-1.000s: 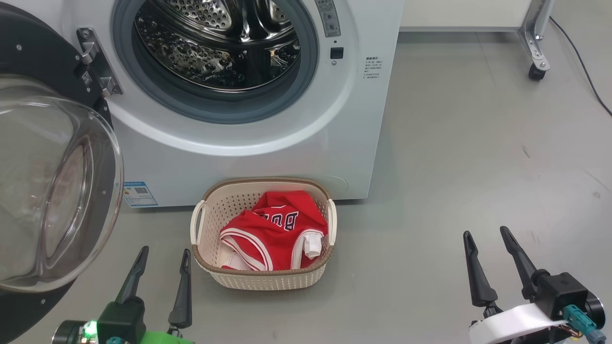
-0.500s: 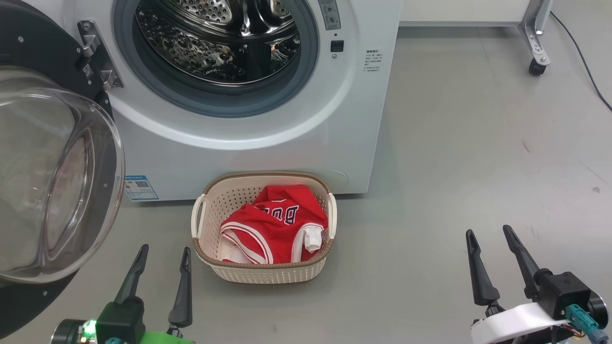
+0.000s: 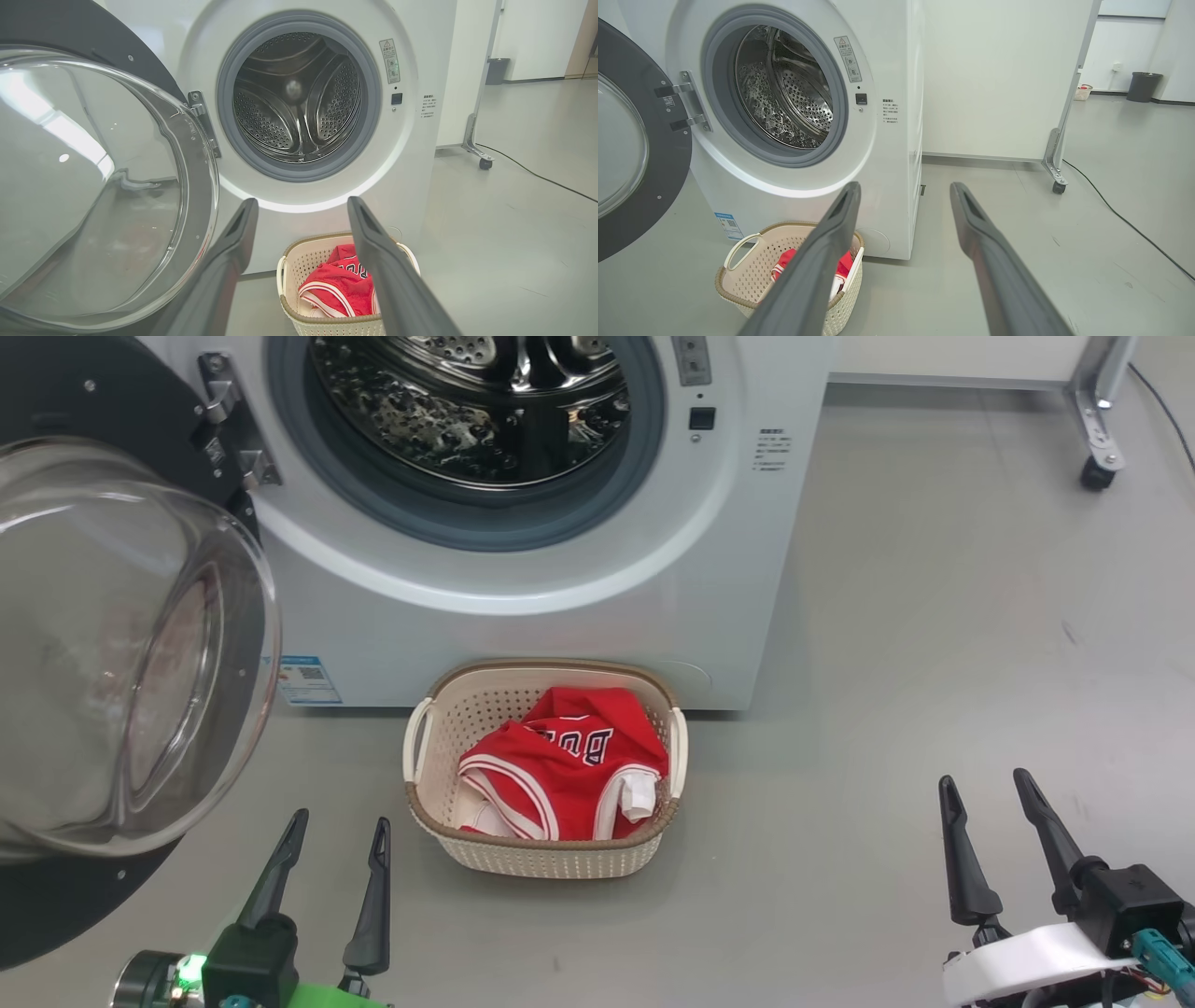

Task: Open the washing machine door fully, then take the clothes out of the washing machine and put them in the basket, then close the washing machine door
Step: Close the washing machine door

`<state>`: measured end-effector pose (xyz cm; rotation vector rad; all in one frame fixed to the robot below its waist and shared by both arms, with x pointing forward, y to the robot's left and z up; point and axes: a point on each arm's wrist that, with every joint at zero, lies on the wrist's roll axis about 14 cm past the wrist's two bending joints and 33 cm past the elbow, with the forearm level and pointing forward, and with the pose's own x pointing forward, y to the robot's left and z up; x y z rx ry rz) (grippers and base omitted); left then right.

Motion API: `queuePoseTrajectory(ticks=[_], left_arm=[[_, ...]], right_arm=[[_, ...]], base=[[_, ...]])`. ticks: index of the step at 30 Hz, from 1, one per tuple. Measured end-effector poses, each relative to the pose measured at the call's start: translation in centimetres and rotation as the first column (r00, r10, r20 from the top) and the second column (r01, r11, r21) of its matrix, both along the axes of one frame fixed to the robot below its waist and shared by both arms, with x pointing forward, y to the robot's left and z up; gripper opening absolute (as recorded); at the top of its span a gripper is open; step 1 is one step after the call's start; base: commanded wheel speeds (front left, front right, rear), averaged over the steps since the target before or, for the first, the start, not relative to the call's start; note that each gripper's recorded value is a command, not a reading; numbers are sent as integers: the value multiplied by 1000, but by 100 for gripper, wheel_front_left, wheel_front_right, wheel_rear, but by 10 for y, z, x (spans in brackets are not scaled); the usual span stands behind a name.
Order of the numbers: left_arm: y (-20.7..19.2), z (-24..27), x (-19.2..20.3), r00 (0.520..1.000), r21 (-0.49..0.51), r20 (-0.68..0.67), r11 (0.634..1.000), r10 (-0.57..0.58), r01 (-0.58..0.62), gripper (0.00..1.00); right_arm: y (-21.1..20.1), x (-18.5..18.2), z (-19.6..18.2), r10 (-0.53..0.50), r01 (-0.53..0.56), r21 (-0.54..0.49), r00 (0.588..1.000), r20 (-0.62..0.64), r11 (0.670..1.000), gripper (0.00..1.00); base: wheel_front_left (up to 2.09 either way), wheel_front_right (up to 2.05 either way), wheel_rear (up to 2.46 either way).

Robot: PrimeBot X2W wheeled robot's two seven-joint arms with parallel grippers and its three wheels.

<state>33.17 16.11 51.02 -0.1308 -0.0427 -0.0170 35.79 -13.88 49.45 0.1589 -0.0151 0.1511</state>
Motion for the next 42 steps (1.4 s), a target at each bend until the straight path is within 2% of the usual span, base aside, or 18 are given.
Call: queuePoseTrajectory(ticks=[10,18,27,36,42], left_arm=[[27,4,-12,995,7,12,995,95,-95,100],[56,8,-29,979,16,26,979,201,-201,100],[86,5,-57,949,24,14,948,316,-316,100],[121,8,-87,891,30,27,891,452,-453,100],[126,7,-91,881,35,27,880,473,-474,100]], right_arm=[[30,12,-5,107,-107,-15,994,-14,994,100],[72,21,-10,247,-247,-14,969,-30,969,100],[116,25,-12,374,-374,-6,927,-40,927,100],[171,18,-11,531,-531,11,847,-41,847,100],[178,18,-13,548,-548,14,835,-47,836,100]], base=[[0,0,0],[0,0,0],[0,0,0],[0,0,0],[0,0,0]])
